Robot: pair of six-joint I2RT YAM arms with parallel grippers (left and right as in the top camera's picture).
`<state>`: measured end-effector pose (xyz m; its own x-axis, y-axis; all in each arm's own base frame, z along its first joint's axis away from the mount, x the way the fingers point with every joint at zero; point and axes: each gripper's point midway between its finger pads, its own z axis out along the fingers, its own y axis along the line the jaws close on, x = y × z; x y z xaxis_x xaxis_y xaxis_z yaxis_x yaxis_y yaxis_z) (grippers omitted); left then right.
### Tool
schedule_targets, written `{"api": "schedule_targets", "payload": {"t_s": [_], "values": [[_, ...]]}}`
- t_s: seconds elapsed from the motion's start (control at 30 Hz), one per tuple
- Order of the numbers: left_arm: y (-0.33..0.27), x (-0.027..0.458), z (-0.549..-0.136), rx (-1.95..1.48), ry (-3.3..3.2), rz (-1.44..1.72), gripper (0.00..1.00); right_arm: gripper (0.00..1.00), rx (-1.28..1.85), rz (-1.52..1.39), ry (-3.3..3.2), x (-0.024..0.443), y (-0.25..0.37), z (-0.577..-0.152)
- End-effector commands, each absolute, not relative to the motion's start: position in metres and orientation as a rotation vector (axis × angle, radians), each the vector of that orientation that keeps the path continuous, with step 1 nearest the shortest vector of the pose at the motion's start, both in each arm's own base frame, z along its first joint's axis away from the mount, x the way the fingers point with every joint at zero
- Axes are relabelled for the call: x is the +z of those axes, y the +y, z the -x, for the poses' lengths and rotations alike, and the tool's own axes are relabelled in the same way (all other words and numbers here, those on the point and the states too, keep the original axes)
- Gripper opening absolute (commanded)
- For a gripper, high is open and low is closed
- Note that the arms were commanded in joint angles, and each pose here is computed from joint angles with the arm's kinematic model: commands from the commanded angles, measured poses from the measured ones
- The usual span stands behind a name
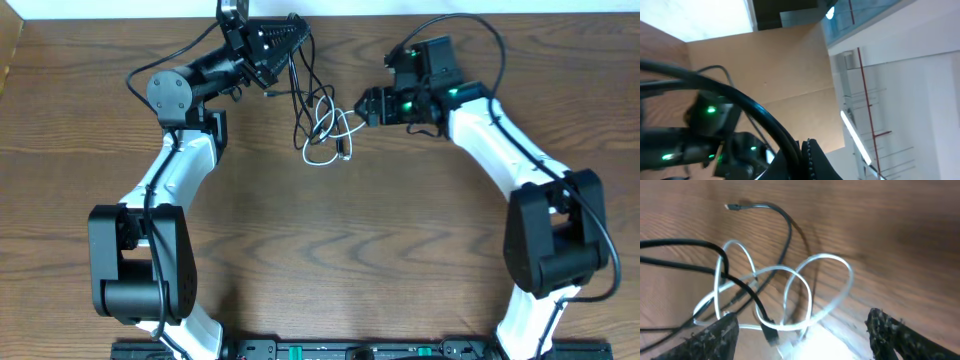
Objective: Untangle cables
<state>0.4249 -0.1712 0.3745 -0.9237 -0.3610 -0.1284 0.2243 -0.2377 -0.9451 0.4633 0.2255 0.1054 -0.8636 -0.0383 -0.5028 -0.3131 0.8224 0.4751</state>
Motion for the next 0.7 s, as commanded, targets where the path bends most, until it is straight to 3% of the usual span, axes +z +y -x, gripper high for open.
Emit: {"api": "schedule_targets", "payload": {"t_s": [0.0, 0.33, 0.67], "values": [[-0.178, 0.396, -0.414, -2.259, 1.621, 0.142, 0.07, 0.77, 0.804, 0.348, 2.498, 0.095, 0.247, -0.462], [-0.189, 0.419, -0.394, -2.274, 1.585, 0.070, 0.07, 0.76, 0.842, 0.367, 2.547, 0.064, 0.258, -0.457], [-0.189, 0.433, -0.382, -2.268, 1.563, 0.028, 0.08, 0.71, 0.868, 0.210, 2.702, 0.028, 0.261, -0.441]]}}
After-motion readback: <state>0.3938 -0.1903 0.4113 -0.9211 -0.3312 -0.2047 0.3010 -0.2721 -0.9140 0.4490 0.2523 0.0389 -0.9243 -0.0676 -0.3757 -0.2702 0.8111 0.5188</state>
